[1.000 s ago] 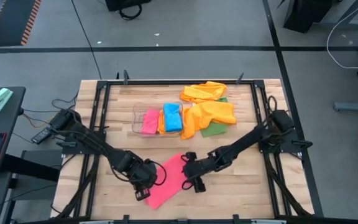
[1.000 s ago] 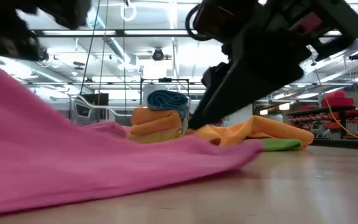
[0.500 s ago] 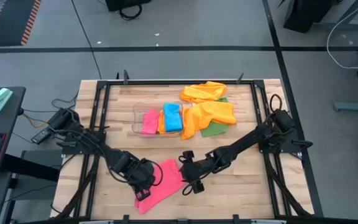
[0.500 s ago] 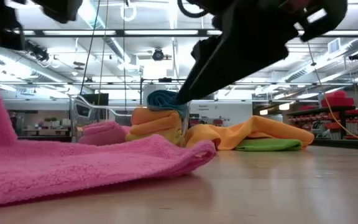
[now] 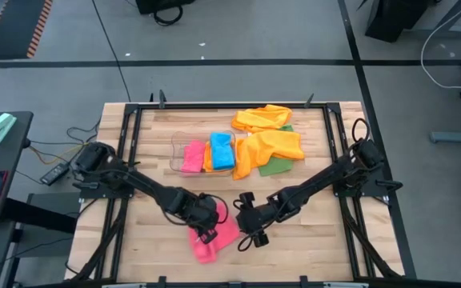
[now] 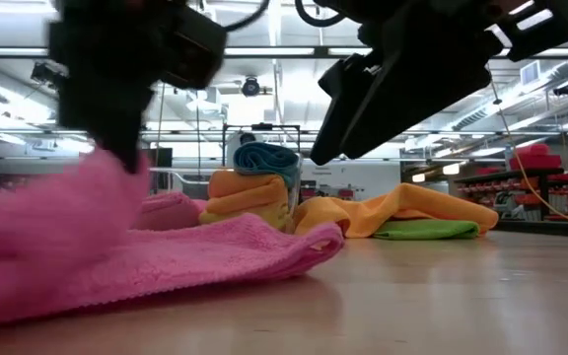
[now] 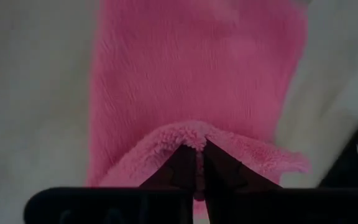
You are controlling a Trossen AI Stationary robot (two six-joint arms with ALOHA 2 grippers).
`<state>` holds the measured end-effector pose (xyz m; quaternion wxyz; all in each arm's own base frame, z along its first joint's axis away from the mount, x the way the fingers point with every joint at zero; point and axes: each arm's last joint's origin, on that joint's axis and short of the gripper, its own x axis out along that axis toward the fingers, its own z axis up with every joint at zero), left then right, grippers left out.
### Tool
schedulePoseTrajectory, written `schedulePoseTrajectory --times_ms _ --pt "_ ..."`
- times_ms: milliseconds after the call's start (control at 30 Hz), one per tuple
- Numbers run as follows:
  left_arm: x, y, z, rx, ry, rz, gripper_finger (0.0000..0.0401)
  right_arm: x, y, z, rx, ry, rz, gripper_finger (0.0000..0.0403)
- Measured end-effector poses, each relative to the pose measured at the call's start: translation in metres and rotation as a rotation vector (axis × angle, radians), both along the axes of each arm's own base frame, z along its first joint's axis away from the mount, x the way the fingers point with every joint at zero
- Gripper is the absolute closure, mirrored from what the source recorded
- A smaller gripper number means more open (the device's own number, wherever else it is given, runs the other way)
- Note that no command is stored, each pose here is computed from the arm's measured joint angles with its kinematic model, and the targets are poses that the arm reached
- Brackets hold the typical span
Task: Fold microfiber towels
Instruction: Fold the pink microfiber cloth
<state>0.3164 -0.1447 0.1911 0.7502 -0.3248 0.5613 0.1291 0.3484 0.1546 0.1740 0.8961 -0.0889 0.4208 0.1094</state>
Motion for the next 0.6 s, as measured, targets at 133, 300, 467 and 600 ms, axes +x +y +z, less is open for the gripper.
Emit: schedulePoseTrajectory --times_ms 133,300,467,600 --pt "0.010 0.011 -0.001 0.019 -0.046 0.032 0.0392 0.000 0.000 0.000 0.000 0.002 -0.001 0.0173" --pt "0.017 0.024 0.000 0.070 -0.086 0.052 0.0382 -0.001 0.001 0.000 -0.002 0.007 0.001 0.0173" --pt "0.022 0.035 0.000 0.087 -0.102 0.060 0.0365 -0.004 0.004 -0.001 -0.005 0.021 0.009 0.0173" --pt "0.022 0.039 0.007 0.060 -0.123 0.016 0.0381 -0.007 0.002 -0.005 -0.047 0.068 0.031 0.0173"
